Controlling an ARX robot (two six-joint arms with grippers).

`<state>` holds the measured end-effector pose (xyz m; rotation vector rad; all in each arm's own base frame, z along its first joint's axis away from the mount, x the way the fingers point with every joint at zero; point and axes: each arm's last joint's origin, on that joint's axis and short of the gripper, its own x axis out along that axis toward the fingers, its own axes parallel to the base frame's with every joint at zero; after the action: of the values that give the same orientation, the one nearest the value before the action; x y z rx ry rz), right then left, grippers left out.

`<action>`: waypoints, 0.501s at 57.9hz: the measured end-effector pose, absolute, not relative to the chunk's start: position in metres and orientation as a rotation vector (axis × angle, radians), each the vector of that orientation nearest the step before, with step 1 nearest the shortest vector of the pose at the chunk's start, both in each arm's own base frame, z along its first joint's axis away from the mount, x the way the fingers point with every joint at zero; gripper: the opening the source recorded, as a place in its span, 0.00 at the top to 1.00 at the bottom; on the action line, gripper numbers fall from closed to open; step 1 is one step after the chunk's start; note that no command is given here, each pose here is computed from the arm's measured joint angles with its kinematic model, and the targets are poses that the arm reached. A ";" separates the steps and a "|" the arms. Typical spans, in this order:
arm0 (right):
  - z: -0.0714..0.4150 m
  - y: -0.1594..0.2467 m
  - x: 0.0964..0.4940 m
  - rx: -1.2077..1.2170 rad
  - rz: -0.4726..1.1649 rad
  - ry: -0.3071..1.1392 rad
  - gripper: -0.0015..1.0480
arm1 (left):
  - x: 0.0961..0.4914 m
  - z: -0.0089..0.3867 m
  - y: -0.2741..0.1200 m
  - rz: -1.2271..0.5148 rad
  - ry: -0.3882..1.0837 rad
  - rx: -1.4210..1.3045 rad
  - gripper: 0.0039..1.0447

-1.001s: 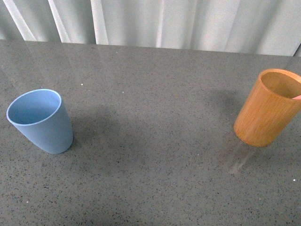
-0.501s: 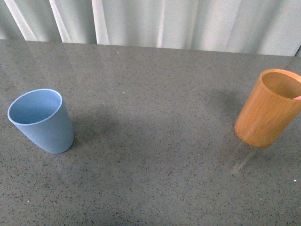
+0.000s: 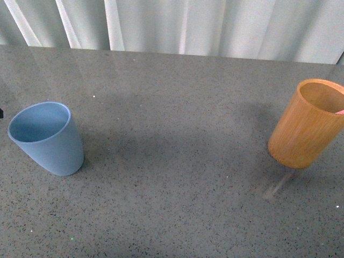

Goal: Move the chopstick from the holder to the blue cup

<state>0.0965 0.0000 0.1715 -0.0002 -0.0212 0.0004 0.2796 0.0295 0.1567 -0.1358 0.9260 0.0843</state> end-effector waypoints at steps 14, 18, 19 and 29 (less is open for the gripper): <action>0.171 0.000 0.096 0.000 0.000 -0.021 0.10 | 0.288 0.156 0.018 0.050 0.935 -0.125 0.06; 0.171 0.000 0.096 0.000 0.000 -0.021 0.10 | 0.290 0.152 0.011 0.028 0.952 -0.114 0.06; 0.171 0.000 0.096 0.000 0.000 -0.021 0.10 | 0.291 0.150 0.009 0.020 0.959 -0.109 0.06; 0.171 0.000 0.096 0.000 0.000 -0.021 0.10 | 0.298 0.142 -0.002 -0.002 0.986 -0.084 0.06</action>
<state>0.0965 0.0000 0.1715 -0.0002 -0.0212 0.0004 0.2985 -0.0024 0.1424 -0.0837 0.9861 -0.0023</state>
